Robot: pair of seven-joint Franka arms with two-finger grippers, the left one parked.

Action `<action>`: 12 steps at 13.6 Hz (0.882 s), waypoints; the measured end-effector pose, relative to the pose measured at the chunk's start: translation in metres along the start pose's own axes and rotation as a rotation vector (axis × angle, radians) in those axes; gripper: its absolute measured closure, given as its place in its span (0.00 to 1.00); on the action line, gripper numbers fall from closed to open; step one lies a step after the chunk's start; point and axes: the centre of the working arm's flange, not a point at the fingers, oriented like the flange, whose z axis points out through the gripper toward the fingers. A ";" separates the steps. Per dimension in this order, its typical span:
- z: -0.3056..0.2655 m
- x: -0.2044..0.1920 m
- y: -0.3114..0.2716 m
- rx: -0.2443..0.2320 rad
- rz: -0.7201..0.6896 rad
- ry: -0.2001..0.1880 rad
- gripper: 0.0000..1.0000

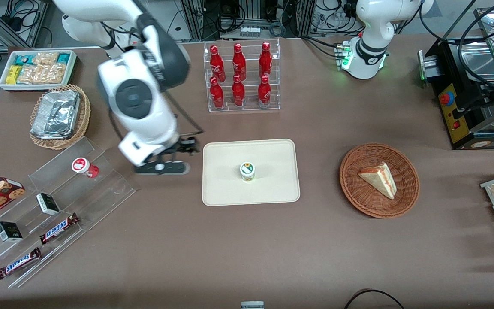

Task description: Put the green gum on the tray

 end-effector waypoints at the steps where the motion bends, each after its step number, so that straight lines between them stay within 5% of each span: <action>1: -0.004 0.010 0.033 0.012 0.010 -0.005 0.00; 6: -0.033 0.026 0.171 0.064 0.038 0.014 0.00; 12: -0.057 -0.003 0.233 0.084 0.019 0.017 0.00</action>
